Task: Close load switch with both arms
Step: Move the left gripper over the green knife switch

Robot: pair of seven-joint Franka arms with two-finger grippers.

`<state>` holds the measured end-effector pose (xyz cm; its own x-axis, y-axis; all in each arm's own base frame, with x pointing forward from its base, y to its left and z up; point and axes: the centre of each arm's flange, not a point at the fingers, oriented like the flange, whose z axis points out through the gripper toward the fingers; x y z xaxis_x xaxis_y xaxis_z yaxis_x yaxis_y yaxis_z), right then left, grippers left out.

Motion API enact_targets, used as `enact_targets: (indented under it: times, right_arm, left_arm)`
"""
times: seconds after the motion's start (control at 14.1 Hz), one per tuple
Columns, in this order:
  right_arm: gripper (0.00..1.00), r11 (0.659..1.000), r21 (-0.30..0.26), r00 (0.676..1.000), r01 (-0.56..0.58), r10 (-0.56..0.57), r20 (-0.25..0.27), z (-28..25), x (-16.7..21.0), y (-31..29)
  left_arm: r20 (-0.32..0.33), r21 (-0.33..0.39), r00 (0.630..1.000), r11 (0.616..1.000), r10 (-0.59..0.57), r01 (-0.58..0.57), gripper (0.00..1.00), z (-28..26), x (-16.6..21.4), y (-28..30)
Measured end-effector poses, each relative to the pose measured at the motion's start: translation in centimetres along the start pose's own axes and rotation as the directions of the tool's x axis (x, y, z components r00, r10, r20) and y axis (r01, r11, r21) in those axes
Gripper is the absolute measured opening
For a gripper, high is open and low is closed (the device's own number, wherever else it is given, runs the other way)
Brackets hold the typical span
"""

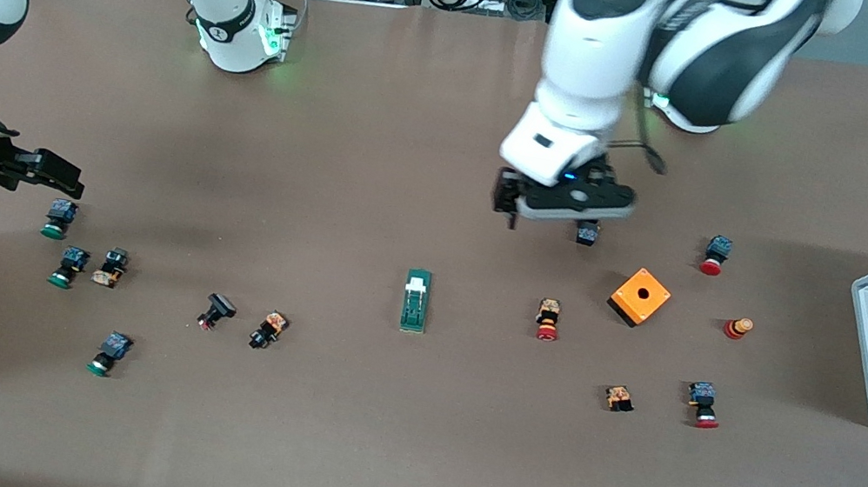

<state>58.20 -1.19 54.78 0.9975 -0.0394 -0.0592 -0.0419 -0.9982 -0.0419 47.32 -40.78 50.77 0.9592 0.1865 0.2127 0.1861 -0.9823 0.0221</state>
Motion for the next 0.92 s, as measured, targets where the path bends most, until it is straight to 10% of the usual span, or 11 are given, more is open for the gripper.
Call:
enact_targets:
  times: [0.92]
  right_arm:
    - [1.0,1.0,0.0,1.0,0.0,0.0,0.0,0.0,0.0,0.0]
  left_arm:
    - [-0.231,-0.027,0.972,0.999,-0.045,0.04,1.0,9.2,-8.7,9.8]
